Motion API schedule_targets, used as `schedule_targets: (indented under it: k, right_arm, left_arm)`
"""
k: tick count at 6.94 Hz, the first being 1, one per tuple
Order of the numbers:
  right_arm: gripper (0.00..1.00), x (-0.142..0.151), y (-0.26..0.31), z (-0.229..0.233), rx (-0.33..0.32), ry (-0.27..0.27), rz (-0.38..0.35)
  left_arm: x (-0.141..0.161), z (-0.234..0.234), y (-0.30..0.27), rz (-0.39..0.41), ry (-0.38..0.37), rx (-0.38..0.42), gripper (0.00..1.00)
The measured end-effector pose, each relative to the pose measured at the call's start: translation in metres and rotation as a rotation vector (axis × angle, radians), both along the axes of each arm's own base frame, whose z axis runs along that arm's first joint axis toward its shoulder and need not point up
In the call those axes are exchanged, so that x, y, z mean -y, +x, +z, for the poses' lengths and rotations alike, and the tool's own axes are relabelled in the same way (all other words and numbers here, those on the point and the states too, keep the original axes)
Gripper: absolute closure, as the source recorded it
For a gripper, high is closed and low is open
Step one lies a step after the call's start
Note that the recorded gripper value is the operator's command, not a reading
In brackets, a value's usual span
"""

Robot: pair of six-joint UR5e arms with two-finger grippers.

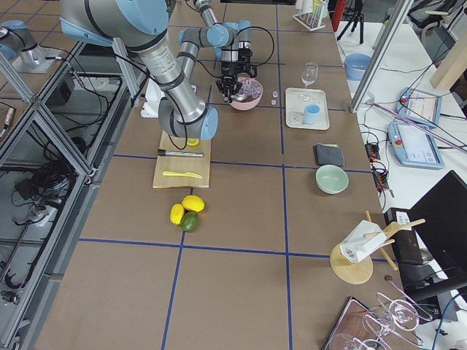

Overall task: Put ice in cup with scoop
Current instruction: 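Dig the scoop into the ice with the right gripper while the left holds the bowl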

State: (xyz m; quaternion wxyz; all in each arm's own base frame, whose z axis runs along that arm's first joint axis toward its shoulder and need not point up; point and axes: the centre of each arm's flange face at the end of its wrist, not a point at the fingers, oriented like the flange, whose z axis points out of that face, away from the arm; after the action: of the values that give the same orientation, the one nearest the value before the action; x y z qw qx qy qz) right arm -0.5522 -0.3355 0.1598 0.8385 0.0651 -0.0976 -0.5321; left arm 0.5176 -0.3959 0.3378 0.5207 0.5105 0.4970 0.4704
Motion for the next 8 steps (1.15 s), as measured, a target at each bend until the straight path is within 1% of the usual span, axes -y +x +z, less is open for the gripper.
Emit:
schedule_targets:
  k: [2,5,8]
  right_arm:
    - [1.0,-0.001,-0.007,0.009,0.041,0.021,0.004]
    - [1.0,-0.006,0.005,0.013,0.091,0.042,0.005]
    - [1.0,-0.007,0.006,0.028,0.153,0.063,0.008]
  left_arm:
    - [0.0,0.0,0.0,0.0,0.0,0.001,0.0]
    - [0.0,0.001,0.0,0.0,-0.001,0.002,0.0]
    - [0.0,0.001,0.0,0.0,0.001,0.001,0.0]
